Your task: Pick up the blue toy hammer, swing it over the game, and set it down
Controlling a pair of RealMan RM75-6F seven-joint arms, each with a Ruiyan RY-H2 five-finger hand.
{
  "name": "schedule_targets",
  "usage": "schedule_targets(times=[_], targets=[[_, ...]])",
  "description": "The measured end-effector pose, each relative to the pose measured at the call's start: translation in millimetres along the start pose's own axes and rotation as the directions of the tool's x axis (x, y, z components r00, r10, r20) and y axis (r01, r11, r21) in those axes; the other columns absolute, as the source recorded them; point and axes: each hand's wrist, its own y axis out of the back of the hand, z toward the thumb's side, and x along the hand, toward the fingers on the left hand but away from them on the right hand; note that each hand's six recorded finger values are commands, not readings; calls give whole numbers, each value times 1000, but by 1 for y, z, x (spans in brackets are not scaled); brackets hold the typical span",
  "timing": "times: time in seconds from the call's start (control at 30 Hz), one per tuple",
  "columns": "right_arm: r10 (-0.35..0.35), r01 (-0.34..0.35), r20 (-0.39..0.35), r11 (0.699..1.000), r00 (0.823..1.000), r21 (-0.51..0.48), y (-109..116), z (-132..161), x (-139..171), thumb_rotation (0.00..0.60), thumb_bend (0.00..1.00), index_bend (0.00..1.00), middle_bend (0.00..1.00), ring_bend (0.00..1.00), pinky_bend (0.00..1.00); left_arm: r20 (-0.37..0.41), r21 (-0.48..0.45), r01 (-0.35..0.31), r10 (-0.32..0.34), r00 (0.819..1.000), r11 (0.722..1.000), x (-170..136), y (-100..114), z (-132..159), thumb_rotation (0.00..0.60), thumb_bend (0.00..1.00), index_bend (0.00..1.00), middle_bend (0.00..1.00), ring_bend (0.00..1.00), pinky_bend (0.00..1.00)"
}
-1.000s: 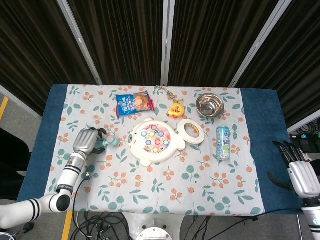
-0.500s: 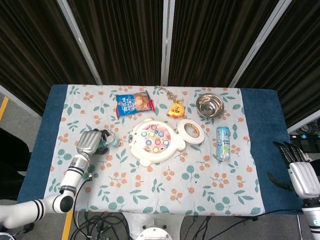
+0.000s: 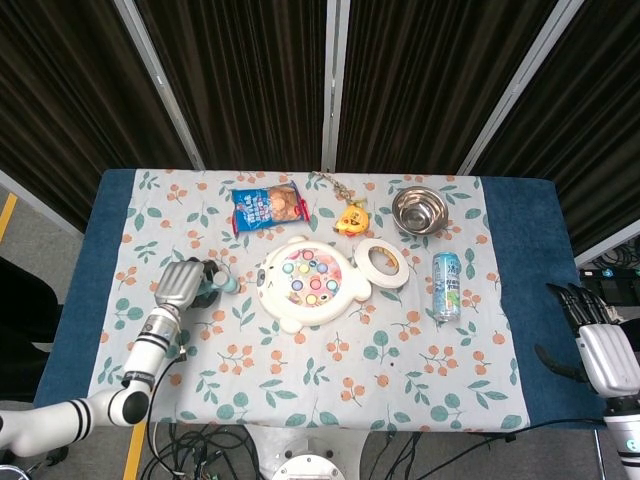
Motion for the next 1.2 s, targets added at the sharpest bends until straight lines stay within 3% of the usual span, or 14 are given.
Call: schedule_targets(times=[0.63, 0.87, 1.07, 1.2], targets=[[0, 0, 7, 1000, 1000, -2, 0, -2, 1, 600, 200, 0, 119, 0, 0, 17, -21, -18, 19, 1000, 1000, 2, -3, -1, 600, 452, 504, 551, 396, 498], [-11, 11, 10, 1000, 1000, 0, 3, -3, 3, 600, 201, 0, 119, 0, 0, 63, -26, -63, 65, 996, 998, 0, 6, 0, 600, 535, 520, 588, 432, 619], [-21, 21, 11, 1000, 1000, 4, 5, -2, 7, 600, 200, 0, 119, 0, 0, 161, -21, -136, 138, 977, 990, -3, 27, 10, 600, 575, 538, 613, 461, 681], [-30, 30, 19, 1000, 999, 7, 7, -2, 10, 600, 200, 0, 120, 0, 0, 258, -48, -185, 191, 947, 982, -5, 45, 25, 600, 597, 550, 637, 504, 725]])
